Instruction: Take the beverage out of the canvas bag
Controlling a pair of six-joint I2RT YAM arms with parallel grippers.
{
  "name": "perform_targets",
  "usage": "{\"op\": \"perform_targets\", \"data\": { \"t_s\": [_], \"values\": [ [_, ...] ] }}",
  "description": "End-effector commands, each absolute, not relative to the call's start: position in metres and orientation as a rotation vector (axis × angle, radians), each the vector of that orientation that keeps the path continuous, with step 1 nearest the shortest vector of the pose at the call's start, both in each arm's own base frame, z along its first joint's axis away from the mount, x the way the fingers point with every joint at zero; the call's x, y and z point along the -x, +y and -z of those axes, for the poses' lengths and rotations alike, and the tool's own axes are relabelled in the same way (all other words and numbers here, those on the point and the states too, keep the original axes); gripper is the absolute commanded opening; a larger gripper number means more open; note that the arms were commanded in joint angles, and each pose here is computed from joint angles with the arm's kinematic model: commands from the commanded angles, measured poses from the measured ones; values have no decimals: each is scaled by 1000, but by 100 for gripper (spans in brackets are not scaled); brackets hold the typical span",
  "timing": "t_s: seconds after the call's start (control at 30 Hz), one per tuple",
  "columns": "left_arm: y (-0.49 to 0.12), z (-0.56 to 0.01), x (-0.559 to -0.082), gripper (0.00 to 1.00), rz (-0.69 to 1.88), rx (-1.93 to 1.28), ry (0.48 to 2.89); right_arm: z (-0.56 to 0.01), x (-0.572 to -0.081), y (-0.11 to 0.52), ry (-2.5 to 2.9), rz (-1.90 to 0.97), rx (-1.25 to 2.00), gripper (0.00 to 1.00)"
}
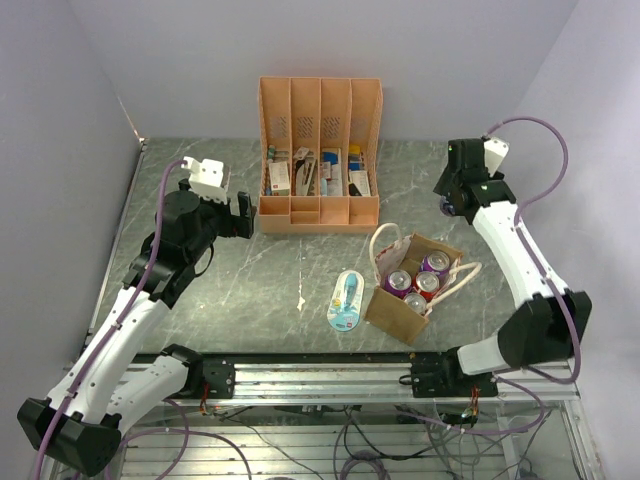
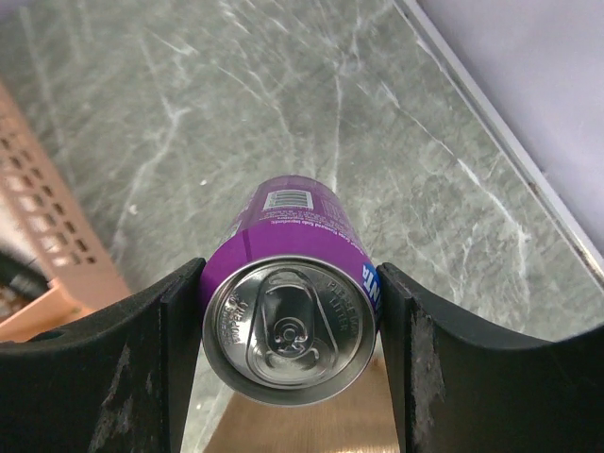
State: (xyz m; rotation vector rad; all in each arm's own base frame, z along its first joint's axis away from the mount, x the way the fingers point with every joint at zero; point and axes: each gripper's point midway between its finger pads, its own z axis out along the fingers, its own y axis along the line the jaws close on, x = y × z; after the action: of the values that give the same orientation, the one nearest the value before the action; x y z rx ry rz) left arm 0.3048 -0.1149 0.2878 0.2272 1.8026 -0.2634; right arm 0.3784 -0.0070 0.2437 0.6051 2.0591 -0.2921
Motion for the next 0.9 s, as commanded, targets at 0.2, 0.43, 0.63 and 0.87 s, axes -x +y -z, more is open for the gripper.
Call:
{"op": "perform_targets", "data": {
  "t_s": [0.2,0.43,0.63,0.87],
  "values": [
    [-116,-301,-306,98,283,-224,1774,-194,-444,-82,2099,263,-829,0],
    [-117,-300,-306,98,287,-229,1777,-142,-461,-130,2210,280,-936,0],
    [-118,-299,-307,98,291,-231,1781,-119,-469,-151,2257,245,-981,0],
    [-118,-299,-307,98,292,-234,1781,-107,-469,-155,2288,212,-978,0]
  ]
}}
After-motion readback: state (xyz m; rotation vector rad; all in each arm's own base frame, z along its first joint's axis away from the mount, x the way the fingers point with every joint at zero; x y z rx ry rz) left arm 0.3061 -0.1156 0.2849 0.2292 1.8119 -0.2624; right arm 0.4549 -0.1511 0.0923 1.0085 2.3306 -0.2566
